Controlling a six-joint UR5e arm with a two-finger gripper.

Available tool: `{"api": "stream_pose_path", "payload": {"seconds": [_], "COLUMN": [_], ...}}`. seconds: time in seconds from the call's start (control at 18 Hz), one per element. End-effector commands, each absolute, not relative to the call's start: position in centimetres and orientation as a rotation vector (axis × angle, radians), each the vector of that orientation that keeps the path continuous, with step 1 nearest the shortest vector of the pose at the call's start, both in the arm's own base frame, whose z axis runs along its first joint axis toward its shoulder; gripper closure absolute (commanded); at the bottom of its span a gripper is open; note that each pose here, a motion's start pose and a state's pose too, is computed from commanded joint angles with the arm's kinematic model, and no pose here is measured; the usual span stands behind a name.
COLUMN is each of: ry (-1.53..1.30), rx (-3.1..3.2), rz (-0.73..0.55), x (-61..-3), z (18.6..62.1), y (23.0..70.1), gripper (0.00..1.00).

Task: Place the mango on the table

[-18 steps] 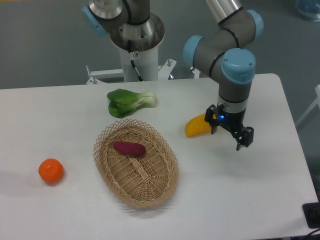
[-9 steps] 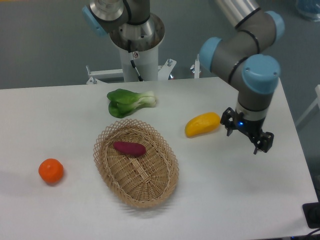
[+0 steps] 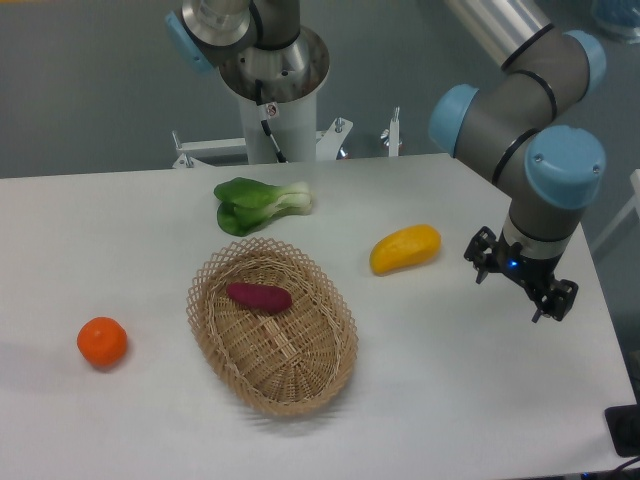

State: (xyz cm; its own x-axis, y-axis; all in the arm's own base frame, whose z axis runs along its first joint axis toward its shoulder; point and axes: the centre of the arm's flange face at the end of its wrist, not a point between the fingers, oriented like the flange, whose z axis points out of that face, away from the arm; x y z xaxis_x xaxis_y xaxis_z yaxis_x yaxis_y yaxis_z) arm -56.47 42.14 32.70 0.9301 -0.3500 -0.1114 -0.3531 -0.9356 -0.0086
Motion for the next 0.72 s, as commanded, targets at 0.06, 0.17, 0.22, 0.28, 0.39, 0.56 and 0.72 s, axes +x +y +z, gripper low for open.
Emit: {"api": "stream_pose_path", "payload": {"seconds": [0.06,0.17,0.22,0.28,0.39,0.56,0.72], "ry": [0.557,0.559,0.559,0.559,0.557,0.559,0.557], "rx": [-3.057,-3.057,-3.057,-3.057,-3.057,-3.057,-3.057], "rz": [0.173,0.171,0.171,0.173,0.173,0.173,0.173], "x": [-56.44,-56.35,-56.35,-56.36,-56.29,-56.29,-56.29], "z": [32.76,32.69,32.69,32.70,32.68,32.68,32.68], "y": [42.13,42.20,42.20,42.20,42.17,42.17,42.17], "gripper": [0.00,0.00,0.00,0.00,0.00,0.00,0.00]}}
